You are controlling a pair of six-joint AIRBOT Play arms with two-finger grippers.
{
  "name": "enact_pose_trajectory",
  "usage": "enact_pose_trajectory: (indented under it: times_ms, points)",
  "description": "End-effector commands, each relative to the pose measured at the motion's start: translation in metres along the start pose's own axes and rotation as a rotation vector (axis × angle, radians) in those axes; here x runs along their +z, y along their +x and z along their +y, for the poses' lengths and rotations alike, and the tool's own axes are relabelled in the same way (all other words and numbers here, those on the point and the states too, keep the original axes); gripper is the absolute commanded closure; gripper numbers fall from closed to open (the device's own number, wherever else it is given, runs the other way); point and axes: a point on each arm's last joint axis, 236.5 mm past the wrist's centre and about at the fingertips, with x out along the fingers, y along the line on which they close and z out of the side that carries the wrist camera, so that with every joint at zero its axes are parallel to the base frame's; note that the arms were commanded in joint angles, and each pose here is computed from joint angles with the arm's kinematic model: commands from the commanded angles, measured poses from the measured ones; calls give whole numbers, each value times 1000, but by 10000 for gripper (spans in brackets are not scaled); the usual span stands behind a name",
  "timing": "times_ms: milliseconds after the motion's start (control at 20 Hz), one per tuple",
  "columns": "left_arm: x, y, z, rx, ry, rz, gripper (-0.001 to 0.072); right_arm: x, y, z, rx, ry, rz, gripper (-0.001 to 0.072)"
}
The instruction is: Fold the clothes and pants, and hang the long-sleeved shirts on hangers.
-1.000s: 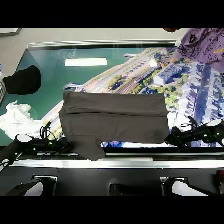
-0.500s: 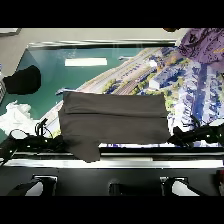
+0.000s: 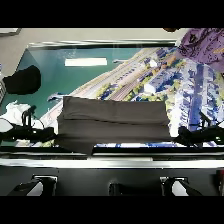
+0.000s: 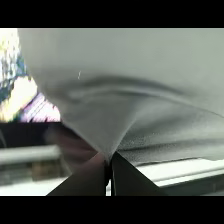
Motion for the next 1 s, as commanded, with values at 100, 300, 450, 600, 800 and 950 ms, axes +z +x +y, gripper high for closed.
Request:
enact_pose_trajectory:
  times_ms: [100, 300, 450, 600, 800, 950]
  points:
    - [64, 0, -19, 10, 51, -53, 691, 42, -15, 30, 0, -187, -158, 680]
    - [102, 14, -22, 9, 59, -45, 691, 79, -10, 39, -198, -311, -208, 680]
    - [128, 24, -25, 5, 70, -38, 692, 107, -4, 56, -212, -357, -231, 680]
    - [155, 34, -26, 1, 70, -34, 691, 131, 2, 61, -210, -338, -232, 680]
    - [183, 46, -25, -1, 67, -36, 691, 154, 14, 69, -182, -324, -233, 679]
    - [193, 60, -21, -5, 56, -19, 691, 161, 30, 74, -139, -300, -233, 679]
